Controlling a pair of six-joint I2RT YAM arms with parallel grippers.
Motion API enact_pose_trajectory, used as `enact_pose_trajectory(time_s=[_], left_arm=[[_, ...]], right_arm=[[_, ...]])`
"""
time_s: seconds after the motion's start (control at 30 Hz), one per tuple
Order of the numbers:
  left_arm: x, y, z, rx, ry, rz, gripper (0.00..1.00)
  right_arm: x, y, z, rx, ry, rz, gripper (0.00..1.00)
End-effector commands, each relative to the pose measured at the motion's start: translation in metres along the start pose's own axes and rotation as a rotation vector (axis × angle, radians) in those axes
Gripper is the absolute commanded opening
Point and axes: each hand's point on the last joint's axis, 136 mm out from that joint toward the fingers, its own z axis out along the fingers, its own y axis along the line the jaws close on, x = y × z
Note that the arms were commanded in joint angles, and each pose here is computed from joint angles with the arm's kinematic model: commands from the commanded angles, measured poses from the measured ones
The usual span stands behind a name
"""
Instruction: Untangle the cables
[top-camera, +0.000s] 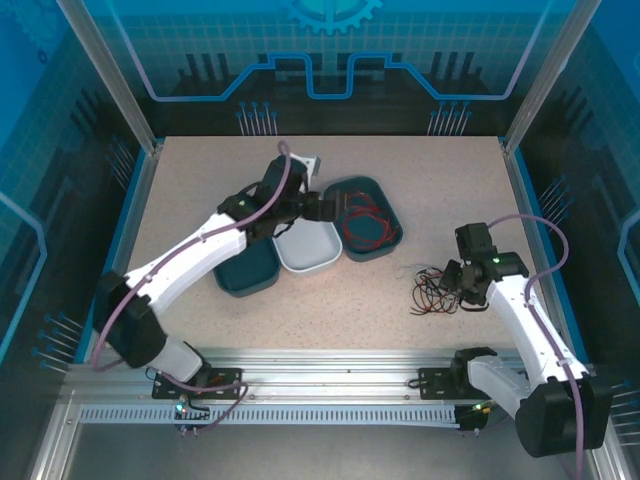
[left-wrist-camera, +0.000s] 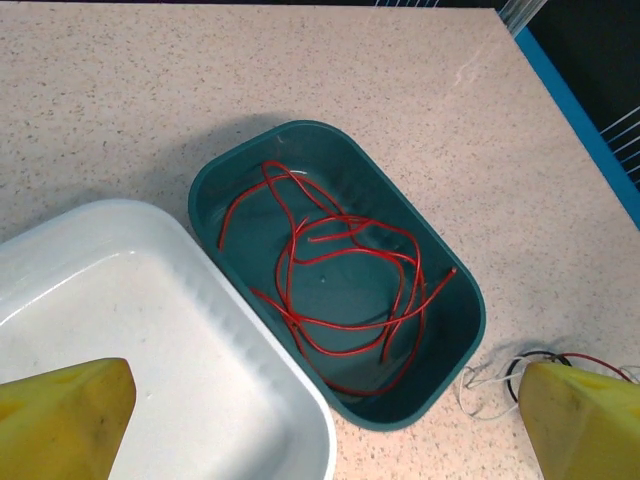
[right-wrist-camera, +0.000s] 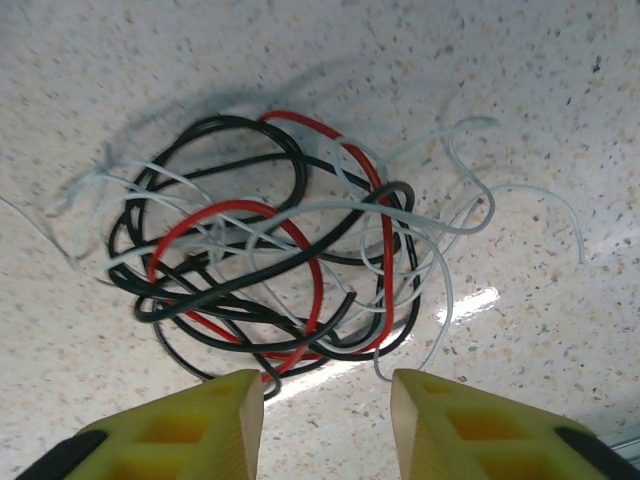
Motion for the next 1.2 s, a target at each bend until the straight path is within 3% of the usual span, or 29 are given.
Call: enact_pose_trajectory(time_s=[0.0, 0.4, 0.53, 0.97, 1.17], left_arm=[[-0.013, -0.004, -0.019, 0.051, -0.128, -0.043, 0.99], [0.016, 0.011, -0.023, 0.050, -0.130, -0.087, 0.99], [0.015, 0.008, -0.019, 0.065, -0.133, -0.116, 0.99], [0.020, 0.006, -0.011, 0.079, -0.102, -0.152, 0.99], [0.021, 0.002, -0.007, 0.088, -0.088, -0.146, 0.99]], right_arm=[[0.000, -0.001, 0.010, 0.012, -0.017, 0.019, 0.33], [-0.013, 0.000, 0.031, -0.012, -0.022, 0.055, 0.28], [-0.017, 0.006, 0.036, -0.065, -0.025, 0.070, 0.22], [-0.017, 0.018, 0.051, -0.149, 0.009, 0.081, 0.24], [-0.017, 0.020, 0.042, -0.151, 0.013, 0.060, 0.04]])
